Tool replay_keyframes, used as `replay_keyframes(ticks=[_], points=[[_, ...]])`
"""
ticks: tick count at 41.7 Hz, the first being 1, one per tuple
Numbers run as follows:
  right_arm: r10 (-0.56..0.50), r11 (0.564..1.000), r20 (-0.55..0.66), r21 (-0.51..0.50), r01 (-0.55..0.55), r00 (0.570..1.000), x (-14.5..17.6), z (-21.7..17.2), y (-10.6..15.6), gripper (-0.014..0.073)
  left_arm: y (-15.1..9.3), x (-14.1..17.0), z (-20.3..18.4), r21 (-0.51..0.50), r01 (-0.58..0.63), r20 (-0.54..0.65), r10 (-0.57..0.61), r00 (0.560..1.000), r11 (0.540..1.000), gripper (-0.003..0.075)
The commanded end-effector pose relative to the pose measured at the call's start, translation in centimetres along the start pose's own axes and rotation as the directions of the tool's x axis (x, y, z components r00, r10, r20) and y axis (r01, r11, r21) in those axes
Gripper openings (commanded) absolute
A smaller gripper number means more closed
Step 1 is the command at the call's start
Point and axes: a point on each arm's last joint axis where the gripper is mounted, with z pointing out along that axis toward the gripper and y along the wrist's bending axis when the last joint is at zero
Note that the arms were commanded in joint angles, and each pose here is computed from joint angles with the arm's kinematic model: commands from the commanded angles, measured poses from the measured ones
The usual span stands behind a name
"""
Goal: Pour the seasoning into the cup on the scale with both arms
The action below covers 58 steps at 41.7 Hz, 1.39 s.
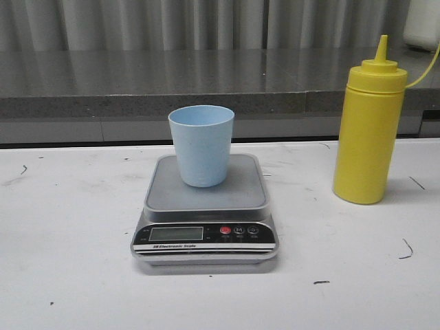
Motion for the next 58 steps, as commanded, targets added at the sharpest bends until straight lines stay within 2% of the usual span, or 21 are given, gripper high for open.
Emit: replay_keyframes(ticks=[1, 50, 56, 58], points=[[-0.013, 1.0, 0.088, -0.002, 0.013, 0.996, -1.2, -0.7, 0.0, -0.0068, 0.1, 0.0, -0.1, -0.012, 0.005, 0.075, -0.004, 0.997, 1.0, -0.002], [-0.013, 1.0, 0.092, -0.002, 0.013, 0.996, -1.2, -0.7, 0.0, -0.0068, 0.0, 0.0, -0.1, 0.008, 0.006, 0.071, -0.006, 0.997, 1.0, -0.002], [0.024, 0.998, 0.12, 0.063, -0.031, 0.992, -0.2, -0.9, -0.7, -0.0066, 0.0, 0.0, -0.1, 0.008, 0.006, 0.071, -0.006, 0.997, 1.0, -0.002], [0.015, 0.996, 0.166, 0.087, -0.03, 0.986, 0.3, -0.8, -0.9, -0.0062, 0.0, 0.0, -0.1, 0.008, 0.006, 0.071, -0.006, 0.997, 1.0, -0.002]])
